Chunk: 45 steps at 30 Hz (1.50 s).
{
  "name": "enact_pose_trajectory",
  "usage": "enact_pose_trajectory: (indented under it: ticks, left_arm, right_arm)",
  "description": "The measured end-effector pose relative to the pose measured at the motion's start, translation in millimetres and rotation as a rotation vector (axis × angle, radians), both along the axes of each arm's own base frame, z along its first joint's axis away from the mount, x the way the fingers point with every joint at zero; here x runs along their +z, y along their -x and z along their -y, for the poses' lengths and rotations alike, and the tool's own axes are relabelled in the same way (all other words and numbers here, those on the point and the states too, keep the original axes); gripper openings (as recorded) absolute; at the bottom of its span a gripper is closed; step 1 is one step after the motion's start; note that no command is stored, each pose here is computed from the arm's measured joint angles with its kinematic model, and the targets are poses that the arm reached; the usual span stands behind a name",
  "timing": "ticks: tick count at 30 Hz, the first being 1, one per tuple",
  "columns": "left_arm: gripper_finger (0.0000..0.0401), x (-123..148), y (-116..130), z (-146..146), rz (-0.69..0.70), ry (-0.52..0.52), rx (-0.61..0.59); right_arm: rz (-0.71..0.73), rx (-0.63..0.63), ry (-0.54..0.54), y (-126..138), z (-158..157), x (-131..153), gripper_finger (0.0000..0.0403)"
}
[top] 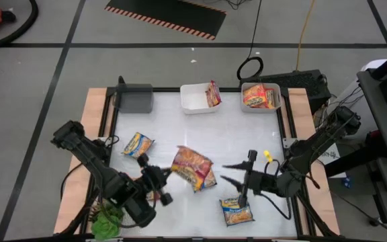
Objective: Sort Maruchan noodles
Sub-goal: Put the right red noodle pack into the white bin
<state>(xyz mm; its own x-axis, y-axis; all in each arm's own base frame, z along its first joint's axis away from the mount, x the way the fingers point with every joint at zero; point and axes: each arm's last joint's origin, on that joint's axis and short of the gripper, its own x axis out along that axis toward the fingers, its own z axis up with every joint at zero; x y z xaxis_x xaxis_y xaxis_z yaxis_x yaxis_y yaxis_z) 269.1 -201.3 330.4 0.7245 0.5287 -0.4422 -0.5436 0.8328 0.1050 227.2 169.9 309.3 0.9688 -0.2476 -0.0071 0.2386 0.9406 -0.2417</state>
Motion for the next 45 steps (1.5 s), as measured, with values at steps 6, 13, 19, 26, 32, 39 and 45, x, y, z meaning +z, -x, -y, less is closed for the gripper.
enact_pose_trajectory:
  ticks: [6,13,19,26,32,39,45]
  left_arm:
    - [0.0002,6.6,-10.3,-15.8,0.127,-0.209,0.134]
    - [0.0001,6.6,-22.0,-33.4,0.124,-0.296,0.210]
    - [0.0001,4.4,-27.3,-40.4,0.008,-0.312,0.164]
    - [0.0001,0.8,-29.8,-41.7,-0.172,-0.329,0.030]
    - [0.0001,-2.7,-31.2,-39.1,-0.260,-0.317,-0.063]
    - [0.0001,-21.6,-48.5,-30.3,-0.350,-0.369,-0.154]
    - [0.0001,-35.1,-63.0,-22.3,-0.405,-0.461,-0.229]
  right_arm:
    - [0.074,-0.152,-0.190,-6.5,13.3,1.4,0.0141]
    - [0.095,-0.079,-0.255,-17.3,28.3,-13.1,0.0141]
    - [0.175,-0.071,-0.289,-16.4,47.5,-35.9,0.0141]
    - [0.144,0.019,-0.443,-23.6,58.6,-47.3,0.0144]
    - [-0.105,-0.029,-0.508,-39.3,54.3,-29.0,0.0177]
    - [-0.091,0.044,-0.532,-60.5,36.7,-15.5,0.0231]
    - [-0.109,0.014,-0.600,-79.5,35.4,-25.7,0.0263]
